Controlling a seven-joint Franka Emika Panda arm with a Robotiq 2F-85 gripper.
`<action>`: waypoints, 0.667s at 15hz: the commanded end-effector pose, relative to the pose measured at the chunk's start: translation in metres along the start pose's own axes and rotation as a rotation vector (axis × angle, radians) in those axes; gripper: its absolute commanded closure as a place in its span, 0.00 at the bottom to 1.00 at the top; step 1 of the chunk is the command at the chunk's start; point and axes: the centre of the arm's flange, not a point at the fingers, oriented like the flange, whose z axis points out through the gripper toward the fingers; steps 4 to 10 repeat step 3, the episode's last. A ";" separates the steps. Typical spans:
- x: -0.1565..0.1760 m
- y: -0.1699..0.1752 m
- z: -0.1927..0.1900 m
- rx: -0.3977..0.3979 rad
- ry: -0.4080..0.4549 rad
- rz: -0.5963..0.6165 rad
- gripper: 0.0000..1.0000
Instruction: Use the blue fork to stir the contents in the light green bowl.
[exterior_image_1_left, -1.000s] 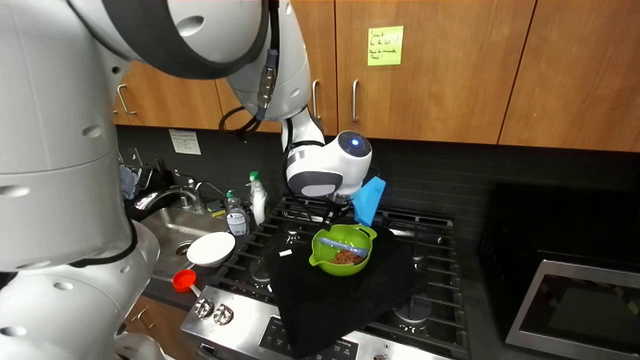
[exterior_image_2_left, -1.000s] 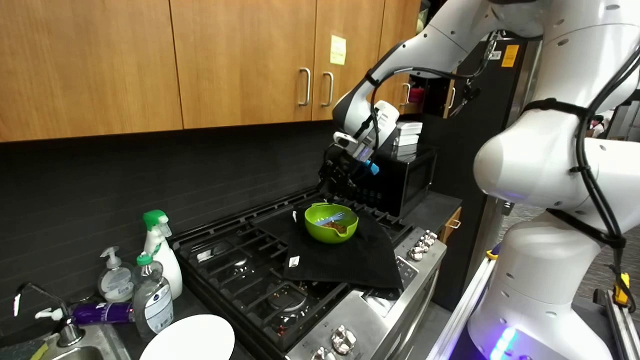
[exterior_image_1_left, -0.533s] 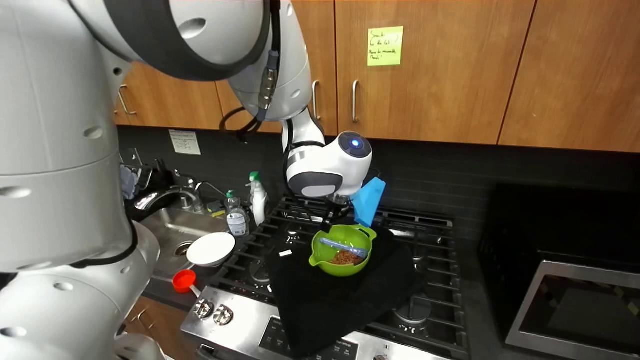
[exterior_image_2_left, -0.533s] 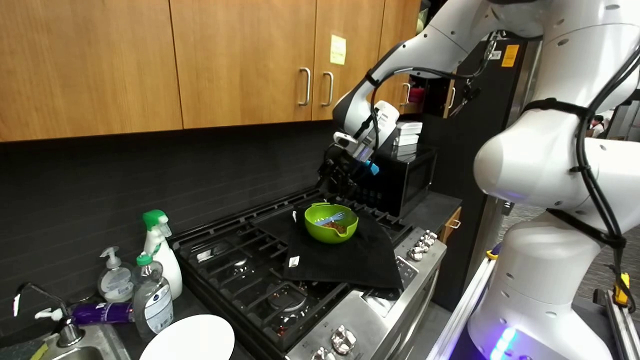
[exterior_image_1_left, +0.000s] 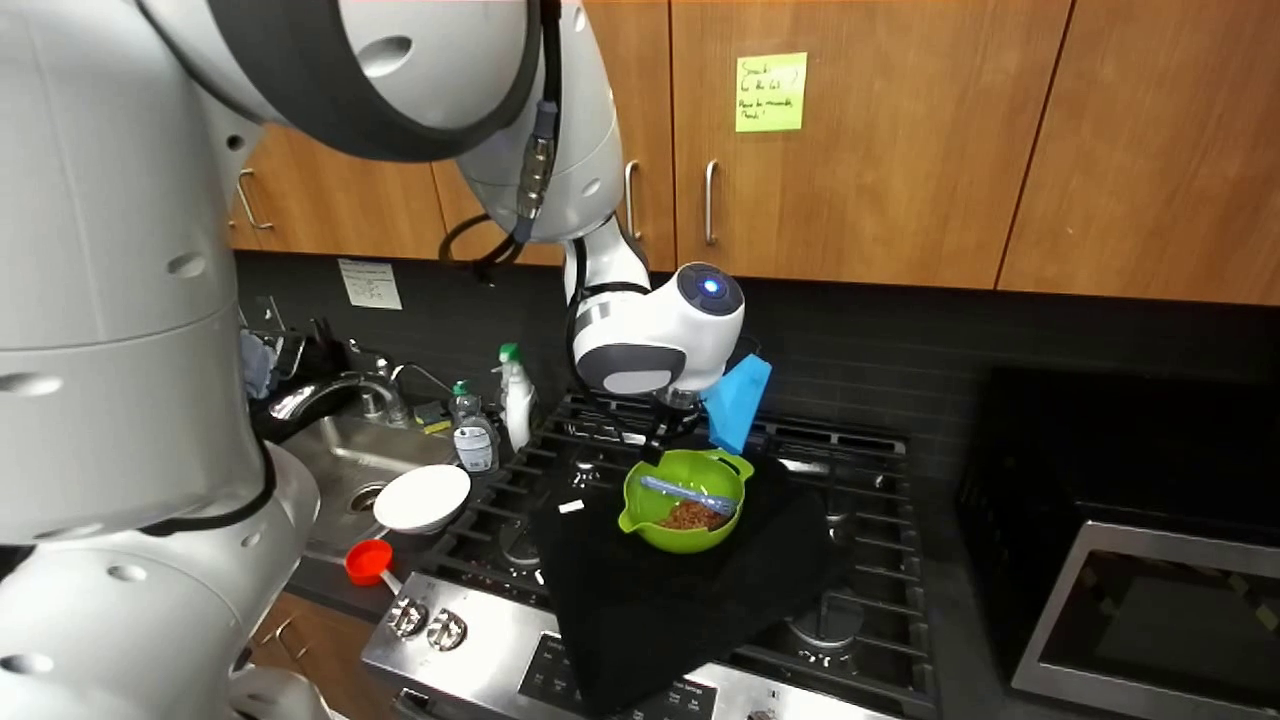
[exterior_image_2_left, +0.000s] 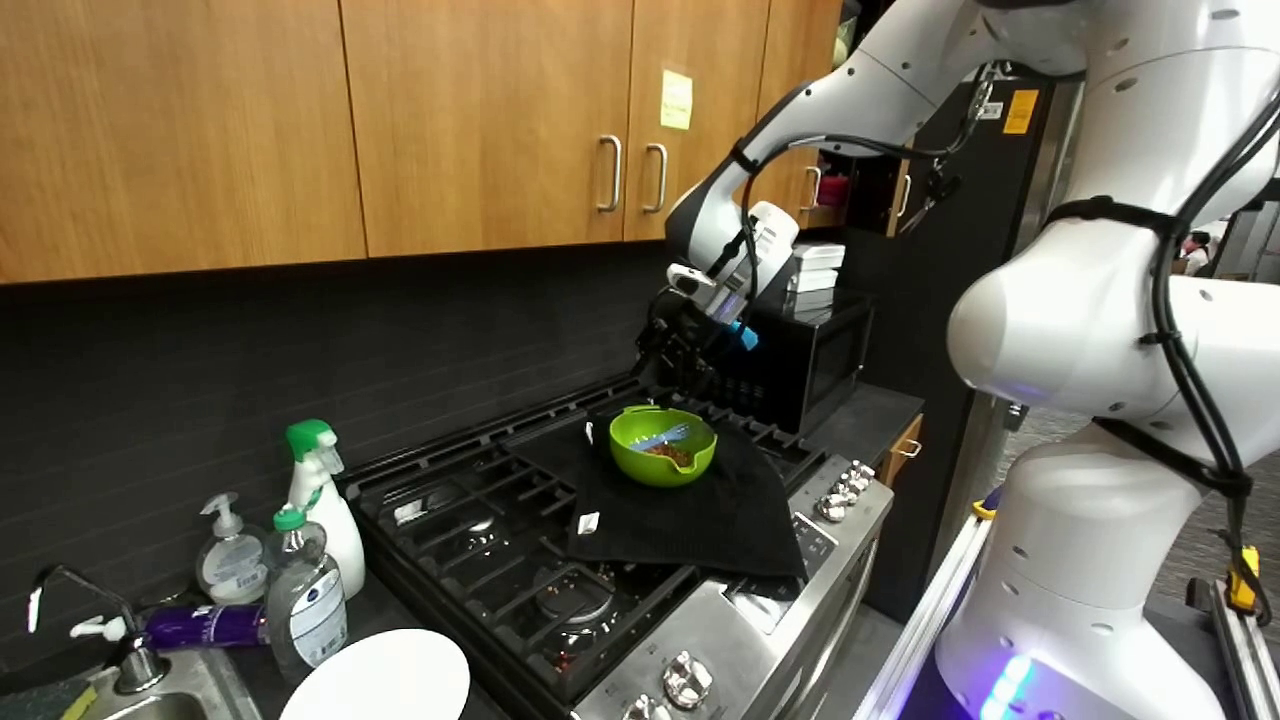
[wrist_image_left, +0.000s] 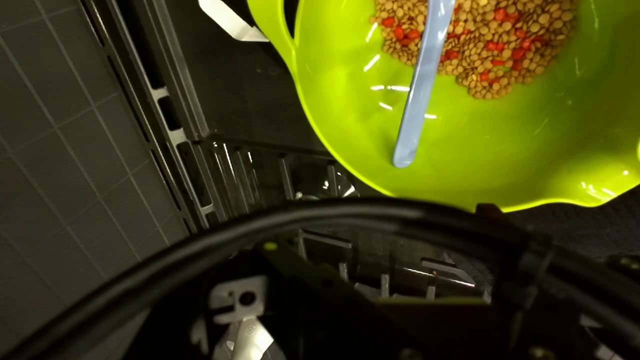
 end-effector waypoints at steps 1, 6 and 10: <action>0.000 0.000 0.000 0.000 0.000 0.000 0.11; 0.000 0.000 0.000 0.000 0.000 0.000 0.11; 0.000 0.000 0.000 0.000 0.000 0.000 0.11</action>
